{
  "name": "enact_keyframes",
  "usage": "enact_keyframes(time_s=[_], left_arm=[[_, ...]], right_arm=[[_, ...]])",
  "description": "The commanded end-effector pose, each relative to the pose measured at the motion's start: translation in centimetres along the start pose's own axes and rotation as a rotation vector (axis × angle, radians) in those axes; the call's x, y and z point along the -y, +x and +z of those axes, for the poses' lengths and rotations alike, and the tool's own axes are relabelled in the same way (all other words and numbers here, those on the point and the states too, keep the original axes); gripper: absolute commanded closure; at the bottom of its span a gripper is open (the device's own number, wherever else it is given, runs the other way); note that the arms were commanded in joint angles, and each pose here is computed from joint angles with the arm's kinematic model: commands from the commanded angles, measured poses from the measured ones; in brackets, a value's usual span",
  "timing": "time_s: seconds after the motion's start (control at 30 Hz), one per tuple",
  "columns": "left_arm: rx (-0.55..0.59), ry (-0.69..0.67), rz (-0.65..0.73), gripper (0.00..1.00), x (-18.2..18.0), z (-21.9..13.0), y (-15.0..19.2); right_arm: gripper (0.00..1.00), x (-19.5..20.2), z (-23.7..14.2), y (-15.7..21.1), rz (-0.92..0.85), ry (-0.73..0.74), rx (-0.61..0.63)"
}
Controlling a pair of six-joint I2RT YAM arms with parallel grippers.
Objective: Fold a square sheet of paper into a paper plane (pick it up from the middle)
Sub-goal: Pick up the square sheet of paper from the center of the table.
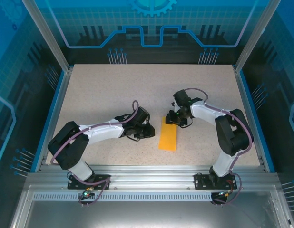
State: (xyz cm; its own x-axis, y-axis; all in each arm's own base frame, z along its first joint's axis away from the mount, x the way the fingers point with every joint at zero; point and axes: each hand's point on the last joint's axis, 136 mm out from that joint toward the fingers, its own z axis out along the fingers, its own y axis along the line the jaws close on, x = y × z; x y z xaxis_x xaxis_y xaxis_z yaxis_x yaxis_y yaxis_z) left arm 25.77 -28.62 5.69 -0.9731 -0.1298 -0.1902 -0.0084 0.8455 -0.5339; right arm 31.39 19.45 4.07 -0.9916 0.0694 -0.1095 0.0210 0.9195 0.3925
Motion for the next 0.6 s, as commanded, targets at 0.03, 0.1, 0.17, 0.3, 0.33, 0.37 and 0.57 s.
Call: enact_keyframes(time_s=[0.03,0.1,0.17,0.3,0.33,0.37,0.57], left_arm=[[0.027,-0.006,-0.029,0.73,-0.5,-1.1,-0.2],[0.033,-0.009,-0.031,0.73,-0.6,-1.3,-0.3],[0.038,-0.013,-0.033,0.73,-0.8,-1.5,-0.3],[0.054,-0.014,-0.045,0.73,-1.3,-2.1,-0.5],[0.059,-0.016,-0.05,0.73,-1.5,-2.3,-0.5],[0.067,-0.016,-0.053,0.73,-1.6,-2.6,-0.6],[0.134,-0.026,-0.09,0.72,-3.1,-5.1,-1.2]], right_arm=[[0.7,-1.5,-0.9,0.5,-0.038,-0.091,-0.028],[0.76,-1.6,-1.3,0.8,-0.04,-0.102,-0.025],[0.81,-1.8,-1.9,0.9,-0.044,-0.109,-0.018],[0.91,-3.0,-3.2,1.1,-0.052,-0.16,-0.006],[0.95,-3.6,-3.6,1.0,-0.054,-0.186,0.0],[0.96,-4.3,-4.1,1.0,-0.057,-0.219,0.004],[0.95,-8.6,-6.3,0.3,-0.092,-0.382,0.039]])
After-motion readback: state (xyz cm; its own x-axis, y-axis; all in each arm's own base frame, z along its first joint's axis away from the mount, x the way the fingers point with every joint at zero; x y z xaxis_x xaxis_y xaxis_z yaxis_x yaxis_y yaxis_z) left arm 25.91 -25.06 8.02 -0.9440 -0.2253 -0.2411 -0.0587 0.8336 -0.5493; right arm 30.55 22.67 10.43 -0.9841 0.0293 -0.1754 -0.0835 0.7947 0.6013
